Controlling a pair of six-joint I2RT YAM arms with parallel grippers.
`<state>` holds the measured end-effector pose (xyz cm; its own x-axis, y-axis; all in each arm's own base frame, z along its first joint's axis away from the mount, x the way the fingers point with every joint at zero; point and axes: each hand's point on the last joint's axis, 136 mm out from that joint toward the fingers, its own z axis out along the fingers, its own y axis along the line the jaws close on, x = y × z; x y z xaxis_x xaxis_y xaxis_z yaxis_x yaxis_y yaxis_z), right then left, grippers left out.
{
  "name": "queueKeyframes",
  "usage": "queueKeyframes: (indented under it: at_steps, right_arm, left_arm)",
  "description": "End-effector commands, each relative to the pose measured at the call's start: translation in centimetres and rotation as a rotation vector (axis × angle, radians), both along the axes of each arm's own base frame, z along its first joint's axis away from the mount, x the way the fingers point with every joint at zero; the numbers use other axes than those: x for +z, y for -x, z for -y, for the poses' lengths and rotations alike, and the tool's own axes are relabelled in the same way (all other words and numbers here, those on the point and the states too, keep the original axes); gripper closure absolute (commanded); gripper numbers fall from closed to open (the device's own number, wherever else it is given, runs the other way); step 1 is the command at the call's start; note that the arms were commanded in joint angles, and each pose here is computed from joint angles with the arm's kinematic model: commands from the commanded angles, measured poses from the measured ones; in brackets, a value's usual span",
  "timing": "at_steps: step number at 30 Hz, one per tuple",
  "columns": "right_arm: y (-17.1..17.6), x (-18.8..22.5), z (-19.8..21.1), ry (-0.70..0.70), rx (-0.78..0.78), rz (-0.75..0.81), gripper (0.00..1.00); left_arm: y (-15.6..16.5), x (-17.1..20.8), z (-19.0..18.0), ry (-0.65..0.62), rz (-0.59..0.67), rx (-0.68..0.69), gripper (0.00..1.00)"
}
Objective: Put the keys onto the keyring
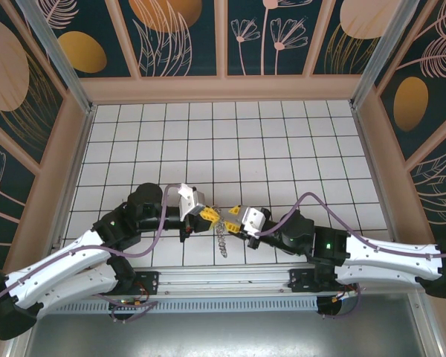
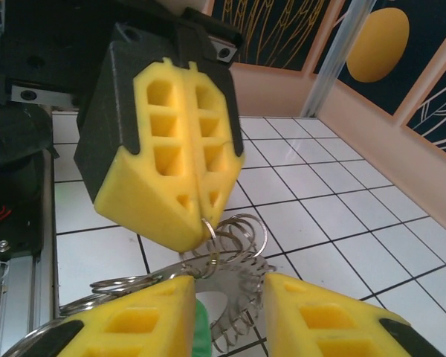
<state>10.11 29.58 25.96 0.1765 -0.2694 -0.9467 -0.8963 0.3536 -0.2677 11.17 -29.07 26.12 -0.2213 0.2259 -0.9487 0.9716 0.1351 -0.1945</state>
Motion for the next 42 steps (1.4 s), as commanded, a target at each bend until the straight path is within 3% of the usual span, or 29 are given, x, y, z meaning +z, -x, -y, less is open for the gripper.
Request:
queueKeyframes:
  at_steps: [1,12,25,28,32,37,42]
  right_arm:
    - [0.1,1.1,-0.3,-0.07,0.017,-0.009,0.69]
    - [-0.5,0.8,-0.6,-0.09,0.047,-0.027,0.75]
    - [0.8,0.4,-1.4,-0.065,0.15,-0.038,0.91]
    - [0.9,0.2,-1.5,-0.06,0.158,-0.043,0.88]
    - [0.6,0.1,-1.3,-0.06,0.145,-0.049,0.76]
    - [0.4,0.1,-1.1,-0.062,0.127,-0.043,0.74]
    - [0.3,-0.2,-0.9,-0.052,0.122,-0.047,0.88]
  left_arm:
    - [0.4,2.3,0.5,0.089,0.028,-0.037,1.0]
    - [0.8,2.7,0.6,0.111,0.034,-0.058,1.0]
    - [0.1,2.4,0.9,0.074,0.045,-0.041,1.0]
    - [0.1,2.4,0.9,0.069,0.047,-0.043,1.0]
    - [0.1,2.2,0.9,0.062,0.045,-0.046,1.0]
    - [0.1,2.1,0.9,0.056,0.051,-0.05,1.0]
    - [0.2,2.2,0.9,0.058,0.049,-0.05,1.0]
